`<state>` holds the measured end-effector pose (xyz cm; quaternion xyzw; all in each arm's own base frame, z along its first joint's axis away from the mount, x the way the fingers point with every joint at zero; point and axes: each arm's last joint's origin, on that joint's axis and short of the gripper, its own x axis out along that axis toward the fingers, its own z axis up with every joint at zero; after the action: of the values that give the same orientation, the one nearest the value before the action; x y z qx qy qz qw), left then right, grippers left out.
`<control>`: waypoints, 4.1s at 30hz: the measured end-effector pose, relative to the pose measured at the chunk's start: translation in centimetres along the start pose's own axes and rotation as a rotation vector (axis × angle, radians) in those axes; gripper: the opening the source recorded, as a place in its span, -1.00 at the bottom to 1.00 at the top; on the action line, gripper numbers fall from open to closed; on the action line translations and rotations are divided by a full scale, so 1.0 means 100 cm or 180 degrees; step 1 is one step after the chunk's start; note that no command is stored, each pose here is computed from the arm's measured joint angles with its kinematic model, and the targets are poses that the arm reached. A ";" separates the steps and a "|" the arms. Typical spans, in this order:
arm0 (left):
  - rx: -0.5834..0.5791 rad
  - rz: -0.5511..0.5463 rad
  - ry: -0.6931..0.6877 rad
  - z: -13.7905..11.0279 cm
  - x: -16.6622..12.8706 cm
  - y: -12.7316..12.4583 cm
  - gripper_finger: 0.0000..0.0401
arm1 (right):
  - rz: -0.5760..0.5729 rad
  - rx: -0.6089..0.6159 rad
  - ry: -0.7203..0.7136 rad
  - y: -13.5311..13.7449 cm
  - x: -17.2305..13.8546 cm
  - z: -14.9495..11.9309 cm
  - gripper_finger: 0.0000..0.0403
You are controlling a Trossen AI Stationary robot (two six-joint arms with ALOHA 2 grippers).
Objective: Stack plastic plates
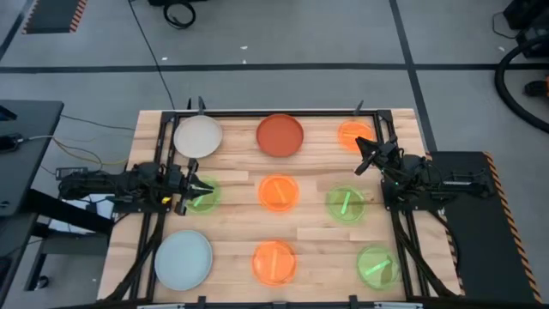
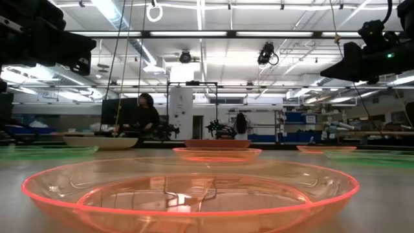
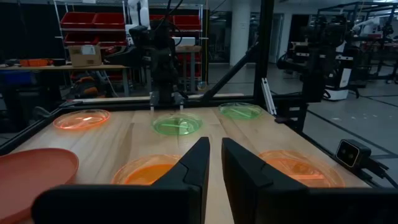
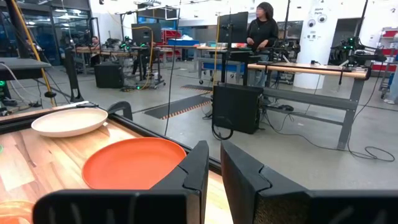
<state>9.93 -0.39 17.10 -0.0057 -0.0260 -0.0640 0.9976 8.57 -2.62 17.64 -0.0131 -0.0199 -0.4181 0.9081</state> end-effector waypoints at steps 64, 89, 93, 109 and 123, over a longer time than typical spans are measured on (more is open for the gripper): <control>-0.0680 0.0068 -0.1199 0.035 -0.007 0.001 -0.75 | 0.0001 0.0000 0.0000 0.000 0.000 0.000 -0.73; -0.1605 -0.0505 0.0088 0.056 0.048 -0.075 -0.98 | 0.0028 0.0016 -0.0017 0.000 0.000 0.001 -0.73; -0.1806 -0.0395 0.0429 0.056 0.059 -0.101 -0.99 | 0.0027 0.0016 -0.0017 0.000 0.000 0.001 -0.73; -0.2732 -0.0167 0.2029 0.061 0.061 -0.219 -1.00 | 0.0027 0.0018 -0.0019 0.000 0.000 0.001 -0.73; -0.2144 0.0501 0.3466 0.069 0.100 -0.289 -1.00 | 0.0026 0.0035 -0.0036 0.000 0.000 0.001 -0.73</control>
<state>15.75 -30.23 24.74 -0.2871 0.5060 0.0109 0.8133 8.58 -2.60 17.77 -0.0105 -0.0273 -0.4142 0.9097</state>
